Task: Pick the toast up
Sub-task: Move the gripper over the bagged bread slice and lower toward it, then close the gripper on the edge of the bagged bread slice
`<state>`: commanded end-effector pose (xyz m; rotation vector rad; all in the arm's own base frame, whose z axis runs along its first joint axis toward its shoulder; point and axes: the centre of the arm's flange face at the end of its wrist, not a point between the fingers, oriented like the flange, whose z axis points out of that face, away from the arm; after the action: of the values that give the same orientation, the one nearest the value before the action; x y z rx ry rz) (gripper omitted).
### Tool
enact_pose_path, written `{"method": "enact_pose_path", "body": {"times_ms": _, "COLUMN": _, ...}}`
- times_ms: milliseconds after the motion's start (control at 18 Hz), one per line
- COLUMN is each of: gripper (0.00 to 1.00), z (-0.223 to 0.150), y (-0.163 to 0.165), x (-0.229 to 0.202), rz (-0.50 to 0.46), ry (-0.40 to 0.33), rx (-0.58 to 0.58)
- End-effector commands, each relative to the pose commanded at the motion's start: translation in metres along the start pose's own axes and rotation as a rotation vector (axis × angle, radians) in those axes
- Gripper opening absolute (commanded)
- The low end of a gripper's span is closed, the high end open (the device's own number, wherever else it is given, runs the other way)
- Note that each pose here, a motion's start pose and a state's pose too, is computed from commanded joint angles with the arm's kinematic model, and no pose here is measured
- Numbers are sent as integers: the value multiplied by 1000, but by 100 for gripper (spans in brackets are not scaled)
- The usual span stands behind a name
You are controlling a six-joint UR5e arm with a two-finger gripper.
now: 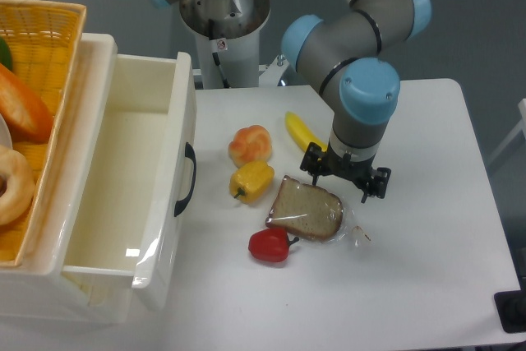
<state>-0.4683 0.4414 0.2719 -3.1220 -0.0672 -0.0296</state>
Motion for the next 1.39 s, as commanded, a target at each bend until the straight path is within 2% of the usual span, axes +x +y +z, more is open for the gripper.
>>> {"method": "enact_pose_path", "body": {"times_ms": 111, "gripper": 100, "z": 10, "y": 2, "x": -6, "rz": -17, "ry": 17, "rx": 4}}
{"method": "enact_pose_path", "body": {"times_ms": 167, "gripper": 100, "z": 13, "y": 4, "x": -9, "rz": -63, "ry": 24, "rx": 8}}
{"method": "enact_pose_path", "body": {"times_ms": 278, "gripper": 100, "z": 18, "y": 13, "x": -20, "rz": -215, "ry": 37, "rx": 9}}
{"method": "enact_pose_path", "body": {"times_ms": 333, "gripper": 100, "z": 18, "y": 17, "x": -24, "rz": -252, "ry": 39, "rx": 15}}
{"method": "enact_pose_path", "body": {"times_ms": 500, "gripper": 100, "z": 20, "y": 16, "x": -25, "rz": -297, "ry": 74, "rx": 50}}
{"method": "enact_pose_path", "body": {"times_ms": 778, "gripper": 100, "z": 41, "y": 13, "x": -39, "rz": -388, "ry": 90, "rx": 28}}
{"method": "enact_pose_path", "body": {"times_ms": 944, "gripper": 100, "z": 44, "y": 21, "x": -50, "rz": -491, "ry": 101, "rx": 30}}
{"method": "enact_pose_path", "body": {"times_ms": 1389, "gripper": 100, "z": 61, "y": 25, "x": -50, "rz": -534, "ry": 141, "rx": 28}}
